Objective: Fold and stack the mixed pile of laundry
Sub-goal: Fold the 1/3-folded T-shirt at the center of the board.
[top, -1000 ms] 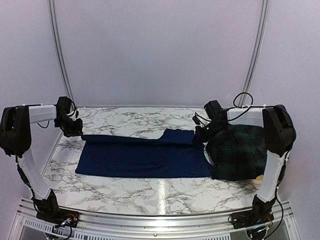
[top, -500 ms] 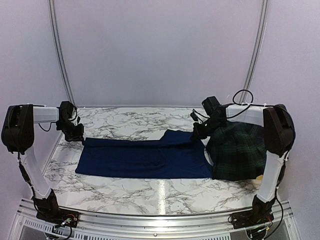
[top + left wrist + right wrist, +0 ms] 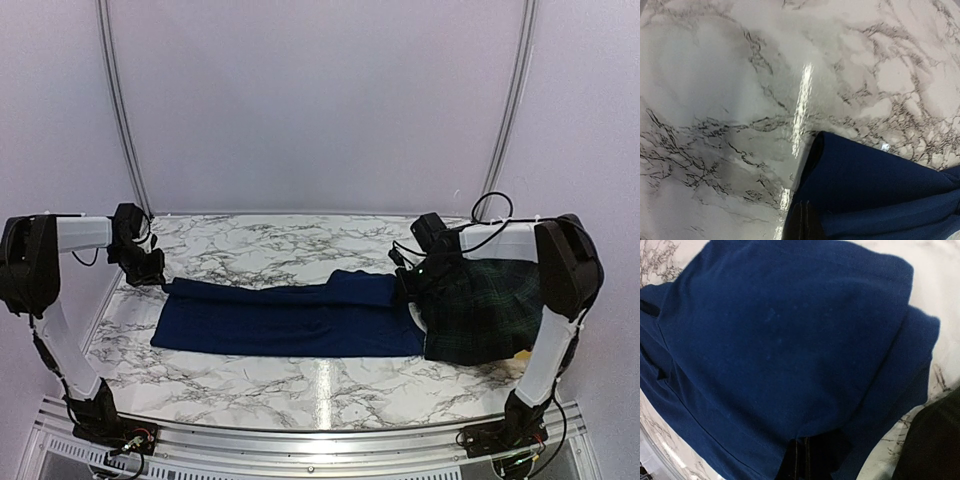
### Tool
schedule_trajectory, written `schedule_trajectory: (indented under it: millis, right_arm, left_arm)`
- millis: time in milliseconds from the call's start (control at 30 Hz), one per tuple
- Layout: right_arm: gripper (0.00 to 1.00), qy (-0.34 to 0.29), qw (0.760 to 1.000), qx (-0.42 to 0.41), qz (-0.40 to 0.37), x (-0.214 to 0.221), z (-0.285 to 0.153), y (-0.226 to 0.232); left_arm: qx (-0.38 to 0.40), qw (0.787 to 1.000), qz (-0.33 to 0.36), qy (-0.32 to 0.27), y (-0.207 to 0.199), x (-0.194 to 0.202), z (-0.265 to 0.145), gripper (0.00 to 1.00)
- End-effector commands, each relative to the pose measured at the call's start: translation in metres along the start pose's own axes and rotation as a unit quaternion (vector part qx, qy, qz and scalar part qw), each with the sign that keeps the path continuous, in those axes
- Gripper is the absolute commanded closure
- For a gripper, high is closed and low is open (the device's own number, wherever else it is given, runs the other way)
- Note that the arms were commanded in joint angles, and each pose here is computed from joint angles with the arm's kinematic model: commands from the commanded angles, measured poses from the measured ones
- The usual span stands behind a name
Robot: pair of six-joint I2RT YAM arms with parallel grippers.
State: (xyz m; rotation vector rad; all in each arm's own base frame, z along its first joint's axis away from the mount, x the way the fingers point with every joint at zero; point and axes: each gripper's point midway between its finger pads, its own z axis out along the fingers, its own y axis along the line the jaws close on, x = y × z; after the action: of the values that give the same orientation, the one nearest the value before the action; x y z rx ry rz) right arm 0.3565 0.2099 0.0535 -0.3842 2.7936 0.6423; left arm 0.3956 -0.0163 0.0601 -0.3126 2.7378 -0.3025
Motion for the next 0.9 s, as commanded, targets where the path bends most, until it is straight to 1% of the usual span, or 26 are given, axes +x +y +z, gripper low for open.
schedule_trajectory:
  millis: [0,133,367,433,600,767,867]
  right_arm:
    - [1.0,-0.007,1.0,0.002,0.004,0.002,0.006,-0.002]
    - [1.0,0.006,1.0,0.005,0.008,0.004,0.021,-0.007]
    - [1.0,0.014,1.0,0.017,0.004,0.001,0.026,-0.015]
    - [1.0,0.013,1.0,0.018,0.0,-0.006,0.031,-0.016]
    - [1.0,0.015,1.0,0.003,-0.019,-0.019,0.03,-0.002]
    - [1.0,0.014,0.999,-0.007,-0.029,-0.007,0.013,0.006]
    - [1.0,0.012,0.999,-0.014,-0.035,-0.004,0.006,0.011]
  left_arm:
    - [-0.03,0.997,-0.022,0.068,0.021,0.035,0.03,1.0]
    - [-0.043,0.996,-0.021,0.08,0.028,0.038,0.042,1.0]
    - [-0.075,0.995,-0.02,0.069,0.038,0.037,0.036,1.0]
    - [-0.083,0.994,-0.023,0.069,0.041,0.037,0.036,1.0]
    - [-0.099,0.993,-0.029,0.059,0.047,0.032,0.031,1.0]
    - [-0.08,0.996,-0.02,0.033,0.038,0.018,0.016,1.0]
    - [-0.05,0.999,-0.011,0.016,0.024,0.012,0.002,1.0]
